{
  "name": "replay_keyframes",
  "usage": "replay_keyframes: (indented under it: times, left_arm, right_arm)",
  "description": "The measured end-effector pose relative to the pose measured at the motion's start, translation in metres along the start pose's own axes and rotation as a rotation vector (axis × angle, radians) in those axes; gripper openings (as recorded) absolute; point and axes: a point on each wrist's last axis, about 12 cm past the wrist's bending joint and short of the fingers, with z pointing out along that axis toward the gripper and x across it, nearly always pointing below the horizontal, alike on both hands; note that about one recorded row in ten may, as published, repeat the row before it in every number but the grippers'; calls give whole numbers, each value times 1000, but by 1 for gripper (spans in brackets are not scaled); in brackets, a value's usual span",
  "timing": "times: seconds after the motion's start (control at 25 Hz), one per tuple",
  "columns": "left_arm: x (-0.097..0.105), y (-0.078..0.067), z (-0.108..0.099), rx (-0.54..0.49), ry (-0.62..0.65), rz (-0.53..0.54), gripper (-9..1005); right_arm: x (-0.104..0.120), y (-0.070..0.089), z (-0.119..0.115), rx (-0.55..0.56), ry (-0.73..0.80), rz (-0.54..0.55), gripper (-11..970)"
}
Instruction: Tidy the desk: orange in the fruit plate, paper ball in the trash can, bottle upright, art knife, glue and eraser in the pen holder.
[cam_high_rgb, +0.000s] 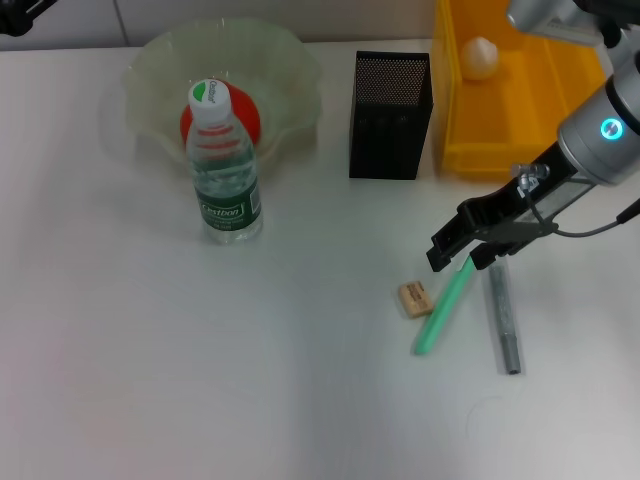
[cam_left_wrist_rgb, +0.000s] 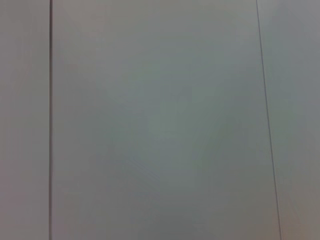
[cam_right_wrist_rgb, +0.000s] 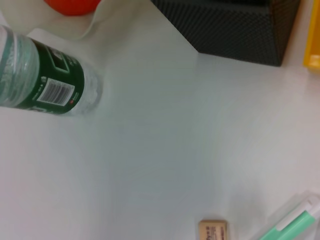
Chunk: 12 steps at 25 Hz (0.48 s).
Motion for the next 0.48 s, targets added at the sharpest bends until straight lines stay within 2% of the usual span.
replay_keyframes:
  times: [0.2, 0.48]
  left_arm:
    - [-1, 1, 3, -2, 3, 13, 715]
    - [-2, 5, 0, -13, 7, 24, 715]
  right_arm:
    - [5, -11, 8, -35, 27, 74, 610]
    - [8, -23, 10, -19, 35, 128, 609]
